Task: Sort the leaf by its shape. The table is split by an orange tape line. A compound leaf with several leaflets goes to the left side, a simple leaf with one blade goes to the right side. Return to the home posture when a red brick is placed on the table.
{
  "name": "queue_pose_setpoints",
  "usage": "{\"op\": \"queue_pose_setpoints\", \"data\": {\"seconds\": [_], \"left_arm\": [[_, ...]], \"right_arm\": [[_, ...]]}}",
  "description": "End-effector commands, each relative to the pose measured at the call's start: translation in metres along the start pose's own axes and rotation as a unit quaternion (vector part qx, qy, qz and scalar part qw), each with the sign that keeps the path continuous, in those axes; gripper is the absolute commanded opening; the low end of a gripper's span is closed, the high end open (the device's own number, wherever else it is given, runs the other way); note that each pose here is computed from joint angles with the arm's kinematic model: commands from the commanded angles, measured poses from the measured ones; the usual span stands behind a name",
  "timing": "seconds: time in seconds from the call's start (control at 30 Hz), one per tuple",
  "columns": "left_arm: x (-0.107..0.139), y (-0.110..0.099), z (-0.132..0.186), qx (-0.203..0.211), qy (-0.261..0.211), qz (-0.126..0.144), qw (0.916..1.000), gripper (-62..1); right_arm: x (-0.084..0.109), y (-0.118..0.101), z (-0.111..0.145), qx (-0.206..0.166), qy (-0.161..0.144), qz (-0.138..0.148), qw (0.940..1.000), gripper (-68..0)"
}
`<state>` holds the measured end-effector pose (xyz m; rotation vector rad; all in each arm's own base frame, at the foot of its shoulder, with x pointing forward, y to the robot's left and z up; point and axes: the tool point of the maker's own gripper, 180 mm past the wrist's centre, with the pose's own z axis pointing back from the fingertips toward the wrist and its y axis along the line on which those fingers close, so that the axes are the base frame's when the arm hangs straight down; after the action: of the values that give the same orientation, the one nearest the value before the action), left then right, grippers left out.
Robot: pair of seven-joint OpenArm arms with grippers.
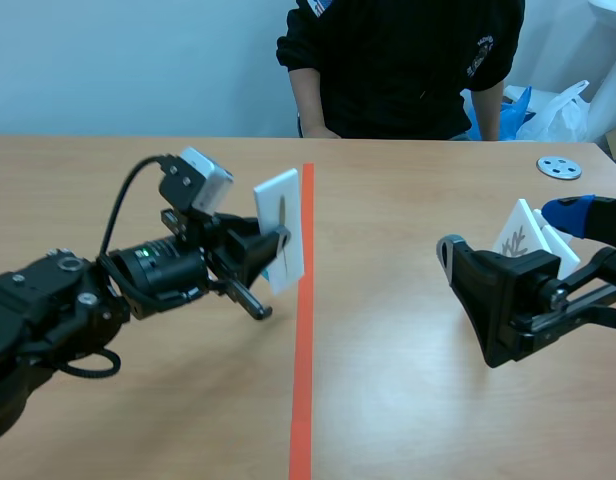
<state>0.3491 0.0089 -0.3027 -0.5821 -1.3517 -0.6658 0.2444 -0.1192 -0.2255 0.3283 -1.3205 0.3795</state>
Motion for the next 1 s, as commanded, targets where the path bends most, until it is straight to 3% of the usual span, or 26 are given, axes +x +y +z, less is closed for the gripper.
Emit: {"op": "queue_pose_setpoints", "data": {"seconds": [0.0, 0.17, 0.37, 0.63, 0.97], "left_arm": [[0.02, 0.019, 0.004, 0.024, -0.023, -0.001, 0.9995, -55.4], [0.037, 0.069, 0.023, 0.101, -0.033, 0.012, 0.9943, -55.4], [0.046, 0.13, 0.052, 0.228, -0.041, 0.004, 0.9728, -55.4], [0.018, 0.183, 0.097, 0.334, -0.023, 0.033, 0.9418, -55.4], [-0.017, 0.224, 0.146, 0.411, -0.014, 0.066, 0.9092, -55.4]], "right_arm": [[0.01, -0.002, -0.001, -0.002, -0.019, 0.0, 0.9998, 0.4], [0.01, -0.002, -0.001, -0.001, -0.018, 0.0, 0.9998, 0.4], [0.01, -0.002, -0.001, -0.001, -0.018, 0.0, 0.9998, 0.4], [0.01, -0.002, -0.001, -0.001, -0.018, 0.0, 0.9998, 0.4], [0.01, -0.002, -0.001, -0.001, -0.019, 0.0, 0.9998, 0.4]]}}
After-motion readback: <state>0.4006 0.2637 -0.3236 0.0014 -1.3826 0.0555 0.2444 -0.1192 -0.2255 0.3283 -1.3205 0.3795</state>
